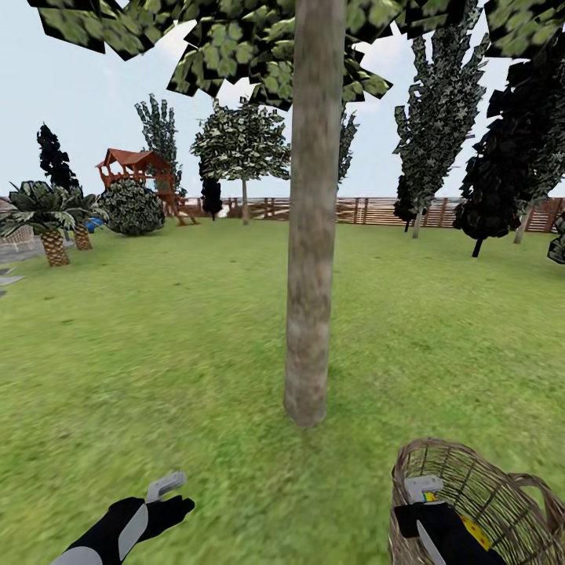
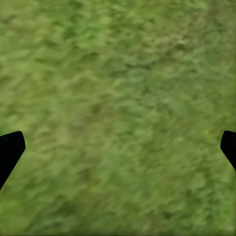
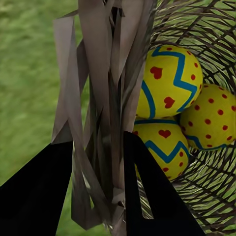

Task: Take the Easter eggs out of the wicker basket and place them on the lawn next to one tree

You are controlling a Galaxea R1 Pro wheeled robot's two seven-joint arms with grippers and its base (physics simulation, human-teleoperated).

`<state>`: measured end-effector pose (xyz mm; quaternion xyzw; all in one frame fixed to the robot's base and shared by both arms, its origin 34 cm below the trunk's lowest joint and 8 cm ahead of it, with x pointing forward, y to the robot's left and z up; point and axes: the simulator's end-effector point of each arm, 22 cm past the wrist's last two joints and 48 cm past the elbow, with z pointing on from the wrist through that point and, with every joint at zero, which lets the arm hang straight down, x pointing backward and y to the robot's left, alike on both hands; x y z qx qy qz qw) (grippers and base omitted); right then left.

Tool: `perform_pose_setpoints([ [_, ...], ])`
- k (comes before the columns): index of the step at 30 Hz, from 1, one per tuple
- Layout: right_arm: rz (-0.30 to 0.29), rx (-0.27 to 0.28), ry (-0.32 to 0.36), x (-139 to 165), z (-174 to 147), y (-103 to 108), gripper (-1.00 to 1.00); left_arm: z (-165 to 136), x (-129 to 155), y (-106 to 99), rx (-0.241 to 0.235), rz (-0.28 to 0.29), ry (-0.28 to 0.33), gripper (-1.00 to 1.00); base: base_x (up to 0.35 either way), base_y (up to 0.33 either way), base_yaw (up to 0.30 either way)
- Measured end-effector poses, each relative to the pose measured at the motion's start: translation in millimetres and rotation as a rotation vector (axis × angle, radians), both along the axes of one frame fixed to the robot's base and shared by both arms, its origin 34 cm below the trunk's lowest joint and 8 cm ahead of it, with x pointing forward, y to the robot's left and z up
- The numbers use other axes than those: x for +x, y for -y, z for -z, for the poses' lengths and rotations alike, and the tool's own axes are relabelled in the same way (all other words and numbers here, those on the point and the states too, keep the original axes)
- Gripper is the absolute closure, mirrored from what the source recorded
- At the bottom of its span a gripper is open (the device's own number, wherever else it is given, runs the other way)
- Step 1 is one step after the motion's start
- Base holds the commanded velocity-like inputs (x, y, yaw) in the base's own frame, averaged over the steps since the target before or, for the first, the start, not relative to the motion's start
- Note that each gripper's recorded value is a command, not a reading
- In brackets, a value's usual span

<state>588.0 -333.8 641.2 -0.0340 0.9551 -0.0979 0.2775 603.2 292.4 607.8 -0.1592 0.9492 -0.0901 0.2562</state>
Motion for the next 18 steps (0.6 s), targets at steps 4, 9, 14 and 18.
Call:
perform_pose_setpoints([
  [4, -0.003, 0.000, 0.000, -0.2, 7.0, -1.3, 1.00, 6.8, -0.3, -0.4, 0.000, -0.001, 0.000, -1.00, 0.000, 0.000, 0.000],
  [9, -0.002, -0.001, 0.000, -0.9, 15.7, -0.7, 1.00, 15.5, -0.8, 0.0, 0.001, -0.001, 0.000, -1.00, 0.000, 0.000, 0.000],
  [14, -0.002, -0.001, 0.000, -1.4, 24.5, -0.9, 1.00, 24.3, -1.3, 0.1, 0.000, -0.001, 0.000, -1.00, 0.000, 0.000, 0.000],
  [18, -0.003, 0.001, 0.000, -1.9, 31.7, -1.5, 1.00, 31.4, -1.8, 0.1, 0.000, -0.001, 0.000, -1.00, 0.000, 0.000, 0.000],
])
